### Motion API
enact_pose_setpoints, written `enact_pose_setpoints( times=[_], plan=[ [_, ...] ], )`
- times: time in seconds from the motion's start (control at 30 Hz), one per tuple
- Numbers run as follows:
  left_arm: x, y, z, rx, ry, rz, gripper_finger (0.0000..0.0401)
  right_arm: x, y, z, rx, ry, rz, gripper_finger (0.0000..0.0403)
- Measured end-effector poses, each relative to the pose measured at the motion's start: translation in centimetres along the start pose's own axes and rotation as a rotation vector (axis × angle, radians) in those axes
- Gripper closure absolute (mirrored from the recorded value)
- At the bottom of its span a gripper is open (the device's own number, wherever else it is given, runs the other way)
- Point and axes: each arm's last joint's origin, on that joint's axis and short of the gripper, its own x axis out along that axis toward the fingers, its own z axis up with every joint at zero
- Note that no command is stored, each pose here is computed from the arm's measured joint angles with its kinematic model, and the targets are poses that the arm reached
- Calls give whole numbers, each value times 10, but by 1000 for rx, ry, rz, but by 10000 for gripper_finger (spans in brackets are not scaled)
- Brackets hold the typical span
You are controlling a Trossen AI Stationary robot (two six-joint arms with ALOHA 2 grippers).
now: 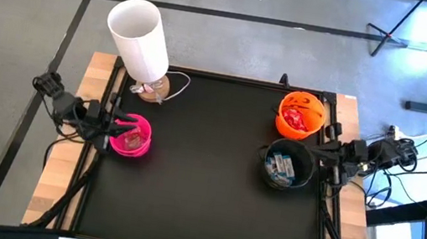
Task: Sort candy
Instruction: Return to Home Position
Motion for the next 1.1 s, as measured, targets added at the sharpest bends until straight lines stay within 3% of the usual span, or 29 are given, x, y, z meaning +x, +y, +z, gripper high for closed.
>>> enact_pose_setpoints(
  times=[0.27,0.47,0.63,0.87,1.1],
  plan=[
    [4,-5,-14,-7,-91,-76,397,6,5,-17,-21,-41,33,402],
    [7,-7,-29,-37,-109,-120,398,9,9,-28,-60,-157,66,402],
    [9,-7,-47,-62,-119,-111,399,11,12,-45,-92,-162,85,402],
    [9,-6,-40,-15,-201,-151,400,9,15,-64,-69,-297,125,402],
    [8,-5,-34,4,-263,-168,401,8,16,-61,-65,-336,159,403]
  ],
)
